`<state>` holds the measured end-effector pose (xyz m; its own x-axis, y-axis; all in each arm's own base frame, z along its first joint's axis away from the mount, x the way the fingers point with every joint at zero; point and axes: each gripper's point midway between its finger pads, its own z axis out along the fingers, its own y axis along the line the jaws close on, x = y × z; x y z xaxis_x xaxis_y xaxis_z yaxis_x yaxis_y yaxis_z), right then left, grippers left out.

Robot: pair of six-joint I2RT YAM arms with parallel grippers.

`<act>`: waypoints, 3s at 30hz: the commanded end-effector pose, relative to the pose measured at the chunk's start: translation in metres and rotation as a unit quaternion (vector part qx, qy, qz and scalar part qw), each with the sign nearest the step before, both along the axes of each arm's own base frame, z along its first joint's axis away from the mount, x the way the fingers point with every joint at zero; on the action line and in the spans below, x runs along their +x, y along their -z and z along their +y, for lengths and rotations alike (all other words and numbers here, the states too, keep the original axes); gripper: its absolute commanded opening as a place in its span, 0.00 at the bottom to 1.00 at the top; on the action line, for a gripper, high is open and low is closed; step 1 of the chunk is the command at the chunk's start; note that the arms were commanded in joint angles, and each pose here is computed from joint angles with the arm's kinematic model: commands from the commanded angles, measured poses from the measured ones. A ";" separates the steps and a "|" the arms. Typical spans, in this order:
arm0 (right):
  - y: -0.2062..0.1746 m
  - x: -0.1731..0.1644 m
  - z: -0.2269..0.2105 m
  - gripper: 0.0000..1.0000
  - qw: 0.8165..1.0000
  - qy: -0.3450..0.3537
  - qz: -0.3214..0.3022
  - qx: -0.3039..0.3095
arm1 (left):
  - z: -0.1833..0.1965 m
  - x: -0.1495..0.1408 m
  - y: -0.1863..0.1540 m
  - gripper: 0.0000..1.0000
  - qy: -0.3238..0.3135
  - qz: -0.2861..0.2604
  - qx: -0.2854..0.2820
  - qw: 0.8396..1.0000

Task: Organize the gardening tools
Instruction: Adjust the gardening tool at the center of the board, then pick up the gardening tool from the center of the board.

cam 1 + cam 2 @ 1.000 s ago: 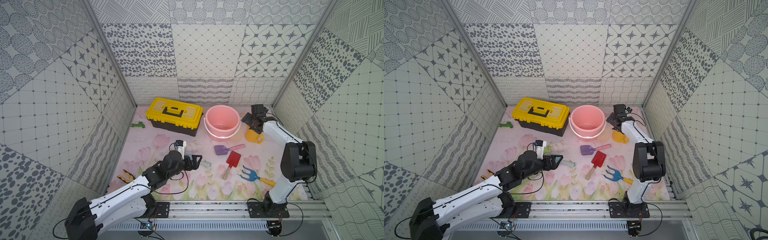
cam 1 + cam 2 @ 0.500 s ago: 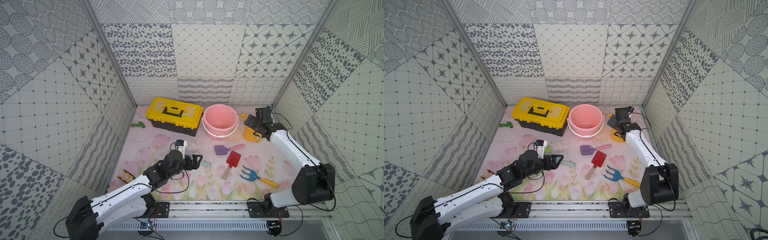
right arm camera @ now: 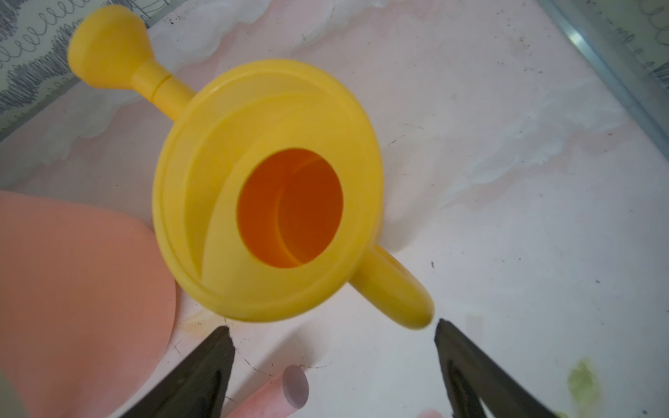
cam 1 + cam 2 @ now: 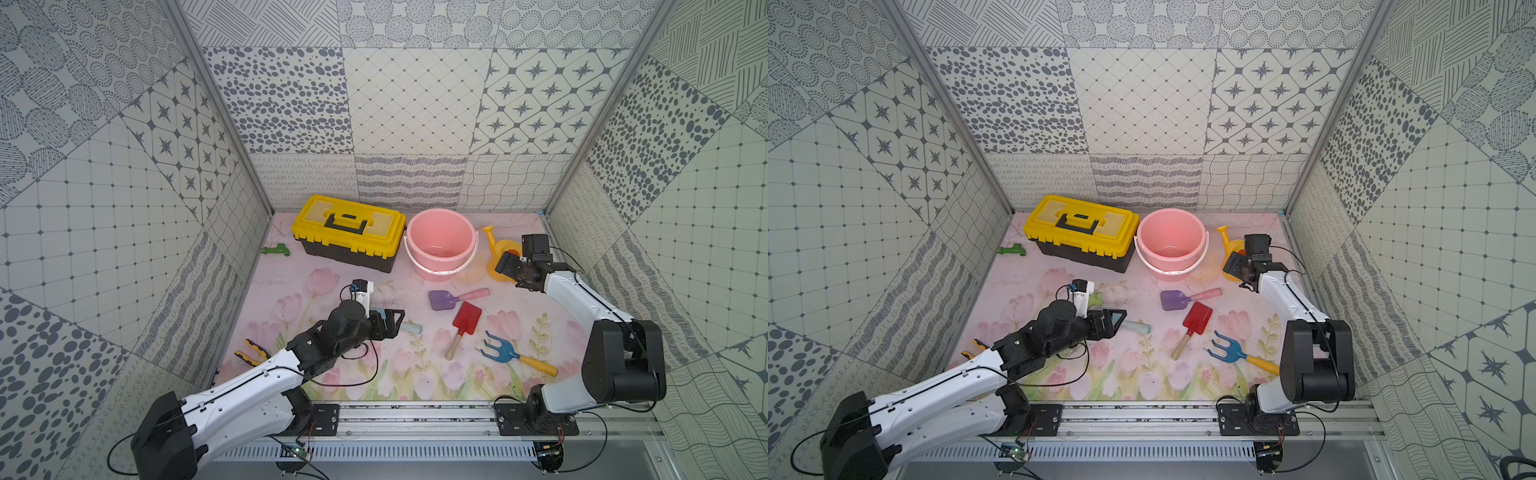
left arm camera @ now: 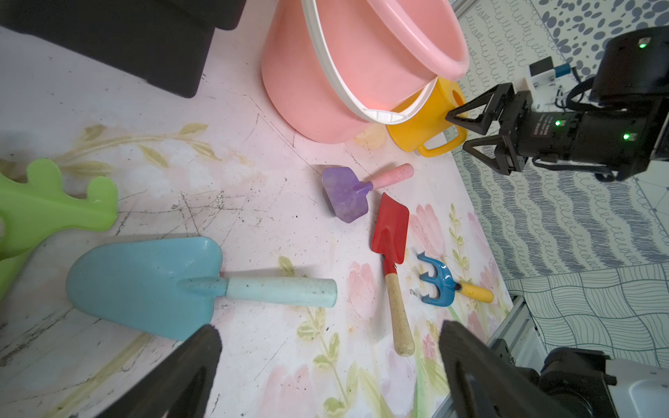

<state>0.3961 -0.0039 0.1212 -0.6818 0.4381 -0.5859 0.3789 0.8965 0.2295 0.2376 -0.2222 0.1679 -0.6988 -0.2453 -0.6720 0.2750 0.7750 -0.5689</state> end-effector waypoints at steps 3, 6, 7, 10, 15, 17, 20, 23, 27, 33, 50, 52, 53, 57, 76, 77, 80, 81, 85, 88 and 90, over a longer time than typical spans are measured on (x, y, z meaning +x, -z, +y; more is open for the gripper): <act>-0.013 0.015 0.032 0.80 0.995 -0.078 -0.050 0.026 | -0.004 0.003 -0.018 0.99 0.007 -0.029 -0.012 0.999; -0.017 0.013 0.042 0.75 0.994 -0.091 -0.054 0.014 | -0.004 0.002 -0.018 0.99 0.008 -0.029 -0.014 0.999; -0.017 0.012 0.043 0.75 0.994 -0.091 -0.053 0.011 | -0.004 0.002 -0.018 0.99 0.008 -0.029 -0.013 0.999; -0.015 0.011 0.043 0.73 0.995 -0.091 -0.049 0.009 | -0.004 0.003 -0.018 0.99 0.006 -0.030 -0.013 0.999; -0.012 0.010 0.042 0.73 0.995 -0.086 -0.043 0.006 | -0.004 0.003 -0.017 0.99 0.006 -0.029 -0.010 1.000; -0.014 0.009 0.036 0.76 0.996 -0.074 -0.045 -0.006 | -0.003 0.003 -0.016 1.00 0.005 -0.029 -0.009 1.000; -0.016 0.007 0.028 0.75 0.997 -0.058 -0.043 -0.022 | -0.004 0.003 -0.016 1.00 0.006 -0.028 -0.010 1.000; -0.007 0.007 0.020 0.71 0.998 -0.042 -0.025 -0.037 | -0.004 0.003 -0.017 1.00 0.006 -0.028 -0.010 1.000; 0.005 0.008 0.010 0.64 0.998 -0.026 -0.005 -0.049 | -0.003 0.004 -0.016 1.00 0.005 -0.029 -0.009 1.000; 0.012 0.010 0.002 0.58 0.999 -0.015 0.005 -0.051 | -0.004 0.003 -0.017 0.99 0.006 -0.029 -0.011 1.000; -0.003 -0.050 0.090 0.71 0.994 -0.106 0.002 0.010 | -0.006 0.005 -0.013 1.00 0.007 -0.021 0.000 1.000; 0.007 -0.070 0.106 0.71 0.993 -0.113 0.019 0.018 | -0.006 0.006 -0.010 0.99 0.006 -0.018 0.006 1.000; 0.011 -0.081 0.117 0.71 0.992 -0.124 0.026 0.021 | -0.006 0.007 -0.010 0.99 0.006 -0.018 0.008 1.000; 0.027 -0.121 0.144 0.71 0.989 -0.138 0.046 0.005 | -0.007 0.008 -0.007 0.99 0.005 -0.014 0.010 1.000; 0.085 -0.200 0.187 0.60 0.983 -0.143 0.111 0.009 | -0.002 0.006 -0.011 0.99 -0.003 -0.020 0.006 1.000; 0.086 -0.203 0.187 0.59 0.984 -0.141 0.110 0.013 | -0.002 0.006 -0.012 0.99 -0.002 -0.021 0.003 1.000; 0.092 -0.212 0.181 0.51 0.985 -0.130 0.113 0.014 | -0.003 0.004 -0.014 0.99 0.002 -0.021 -0.001 1.000; 0.093 -0.214 0.179 0.49 0.985 -0.127 0.113 0.014 | -0.003 0.004 -0.014 0.99 0.001 -0.021 -0.001 1.000; 0.094 -0.219 0.168 0.39 0.988 -0.112 0.104 0.025 | -0.002 0.004 -0.015 0.99 -0.001 -0.023 0.000 1.000; 0.089 -0.219 0.162 0.27 0.990 -0.111 0.087 0.031 | -0.003 0.004 -0.013 0.99 0.000 -0.020 -0.001 1.000; 0.084 -0.219 0.158 0.17 0.990 -0.113 0.076 0.032 | -0.003 0.004 -0.013 0.99 0.001 -0.019 0.001 1.000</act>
